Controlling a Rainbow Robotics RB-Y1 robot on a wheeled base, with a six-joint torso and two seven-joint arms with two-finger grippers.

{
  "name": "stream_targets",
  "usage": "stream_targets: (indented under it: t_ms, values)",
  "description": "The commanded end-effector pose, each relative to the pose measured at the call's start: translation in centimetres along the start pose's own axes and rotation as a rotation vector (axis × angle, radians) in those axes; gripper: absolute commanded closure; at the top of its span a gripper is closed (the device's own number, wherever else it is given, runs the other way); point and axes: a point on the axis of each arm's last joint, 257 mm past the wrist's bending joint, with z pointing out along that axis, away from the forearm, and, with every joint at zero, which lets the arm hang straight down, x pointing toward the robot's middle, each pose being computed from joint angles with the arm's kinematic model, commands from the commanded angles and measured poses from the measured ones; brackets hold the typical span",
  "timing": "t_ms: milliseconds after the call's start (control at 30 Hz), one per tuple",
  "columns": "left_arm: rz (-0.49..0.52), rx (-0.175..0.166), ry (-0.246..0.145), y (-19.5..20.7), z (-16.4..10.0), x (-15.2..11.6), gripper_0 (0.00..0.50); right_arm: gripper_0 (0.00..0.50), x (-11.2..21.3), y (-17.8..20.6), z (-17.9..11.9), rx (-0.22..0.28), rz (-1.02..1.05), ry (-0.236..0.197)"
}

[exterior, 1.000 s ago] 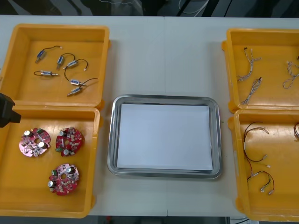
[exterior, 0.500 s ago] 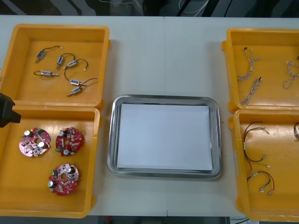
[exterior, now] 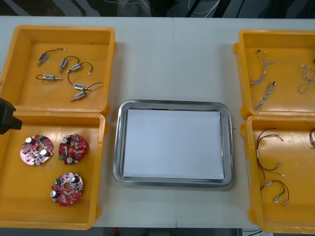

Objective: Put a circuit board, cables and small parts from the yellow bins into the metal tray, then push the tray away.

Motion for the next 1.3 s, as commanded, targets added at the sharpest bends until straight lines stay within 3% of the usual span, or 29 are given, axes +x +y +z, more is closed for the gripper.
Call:
stream_targets:
  t_ms: [33,1300]
  values:
    - [0.029,-0.003,-0.023,0.09,-0.46,-0.03,0.0,0.0,-0.52,-1.0,-1.17,0.036,0.007,-0.014]
    - [0.029,-0.003,-0.023,0.09,-0.46,-0.03,0.0,0.0,-0.52,-1.0,-1.17,0.036,0.007,-0.014]
